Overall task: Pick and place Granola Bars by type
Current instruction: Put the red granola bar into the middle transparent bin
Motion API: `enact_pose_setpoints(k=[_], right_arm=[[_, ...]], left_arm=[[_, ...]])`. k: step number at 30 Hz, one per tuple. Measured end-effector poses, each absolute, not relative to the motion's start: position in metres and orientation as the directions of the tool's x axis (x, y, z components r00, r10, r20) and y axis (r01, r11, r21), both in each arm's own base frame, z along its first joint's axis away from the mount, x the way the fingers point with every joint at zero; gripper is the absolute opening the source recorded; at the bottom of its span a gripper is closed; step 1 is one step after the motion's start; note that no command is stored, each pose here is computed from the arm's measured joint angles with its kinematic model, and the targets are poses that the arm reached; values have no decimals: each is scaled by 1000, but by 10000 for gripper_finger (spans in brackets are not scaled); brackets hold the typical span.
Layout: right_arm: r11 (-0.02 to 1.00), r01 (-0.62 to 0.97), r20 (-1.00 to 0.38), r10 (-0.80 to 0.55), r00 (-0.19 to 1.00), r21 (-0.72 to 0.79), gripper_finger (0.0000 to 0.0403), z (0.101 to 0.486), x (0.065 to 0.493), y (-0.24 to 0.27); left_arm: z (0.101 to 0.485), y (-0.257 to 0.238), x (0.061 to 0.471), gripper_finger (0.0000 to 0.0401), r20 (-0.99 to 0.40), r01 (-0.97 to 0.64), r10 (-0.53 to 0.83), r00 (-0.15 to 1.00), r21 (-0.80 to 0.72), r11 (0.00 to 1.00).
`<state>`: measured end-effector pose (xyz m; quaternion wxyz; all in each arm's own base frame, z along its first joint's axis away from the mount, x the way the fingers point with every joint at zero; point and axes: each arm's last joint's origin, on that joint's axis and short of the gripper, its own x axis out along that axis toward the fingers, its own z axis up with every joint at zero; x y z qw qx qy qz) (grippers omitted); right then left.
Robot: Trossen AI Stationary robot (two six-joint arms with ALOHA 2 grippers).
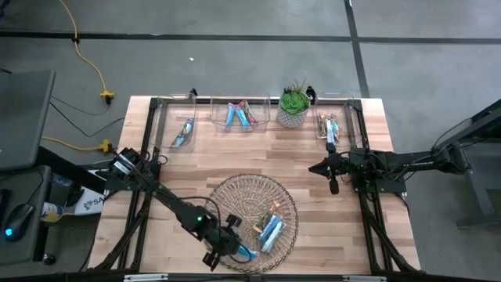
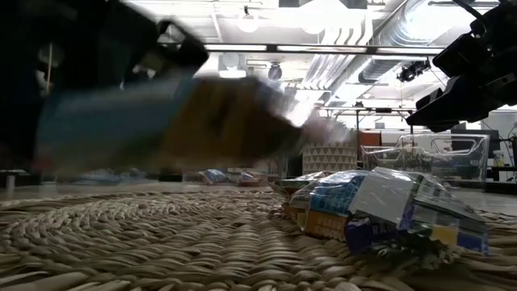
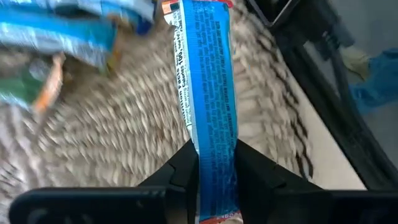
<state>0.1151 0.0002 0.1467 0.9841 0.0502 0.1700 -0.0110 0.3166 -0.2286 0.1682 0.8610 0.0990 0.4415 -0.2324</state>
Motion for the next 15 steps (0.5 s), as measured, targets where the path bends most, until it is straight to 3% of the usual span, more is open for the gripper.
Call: enact_pose_setpoints(k=[15], right_arm=[[995, 39, -336, -4, 942, 95, 12, 147, 115, 0]], left_arm=[[259, -233, 355, 74, -701, 565, -354, 619, 84, 821]])
